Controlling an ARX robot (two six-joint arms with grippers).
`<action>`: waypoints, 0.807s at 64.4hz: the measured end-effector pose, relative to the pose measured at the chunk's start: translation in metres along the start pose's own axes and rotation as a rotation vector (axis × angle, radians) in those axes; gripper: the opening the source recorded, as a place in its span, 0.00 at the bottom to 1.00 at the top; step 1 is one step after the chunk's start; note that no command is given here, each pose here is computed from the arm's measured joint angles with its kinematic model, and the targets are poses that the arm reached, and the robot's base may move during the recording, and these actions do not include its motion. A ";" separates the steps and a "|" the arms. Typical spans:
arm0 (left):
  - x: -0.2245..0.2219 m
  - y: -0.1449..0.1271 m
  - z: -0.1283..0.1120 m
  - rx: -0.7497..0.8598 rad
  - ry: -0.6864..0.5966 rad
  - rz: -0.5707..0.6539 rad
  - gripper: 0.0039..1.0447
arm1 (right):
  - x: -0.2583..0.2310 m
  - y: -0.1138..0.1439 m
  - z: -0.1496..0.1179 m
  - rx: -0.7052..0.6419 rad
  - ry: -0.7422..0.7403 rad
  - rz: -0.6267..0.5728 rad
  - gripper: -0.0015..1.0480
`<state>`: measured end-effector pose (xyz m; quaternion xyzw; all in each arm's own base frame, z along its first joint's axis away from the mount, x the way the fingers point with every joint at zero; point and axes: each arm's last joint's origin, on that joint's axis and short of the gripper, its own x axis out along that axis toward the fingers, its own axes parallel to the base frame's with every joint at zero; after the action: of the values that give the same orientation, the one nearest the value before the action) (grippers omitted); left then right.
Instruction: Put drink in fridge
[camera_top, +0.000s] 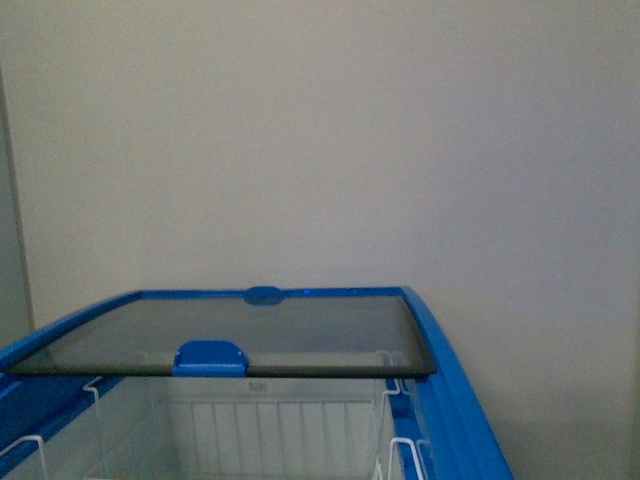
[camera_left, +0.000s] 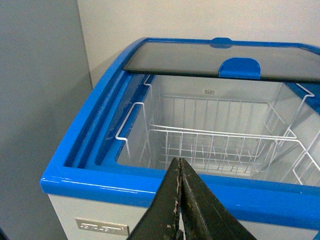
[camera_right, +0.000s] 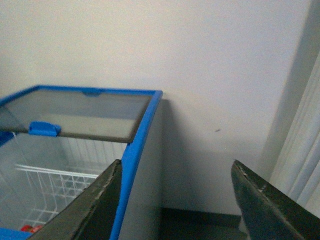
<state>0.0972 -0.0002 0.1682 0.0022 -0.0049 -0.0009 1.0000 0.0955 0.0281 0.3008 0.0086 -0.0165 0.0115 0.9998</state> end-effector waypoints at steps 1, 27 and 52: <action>0.000 0.000 0.000 0.000 0.000 0.000 0.02 | -0.002 -0.002 -0.005 0.002 -0.008 -0.008 0.59; 0.000 0.000 0.000 0.000 -0.002 0.000 0.02 | -0.001 -0.021 -0.078 -0.014 0.032 0.018 0.03; 0.000 0.000 0.000 0.000 -0.002 0.000 0.02 | -0.002 -0.030 -0.111 -0.014 0.042 -0.022 0.03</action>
<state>0.0971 -0.0002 0.1683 0.0022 -0.0058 -0.0009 1.0000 0.0982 0.0003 0.1894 0.0014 0.0045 0.0006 1.0000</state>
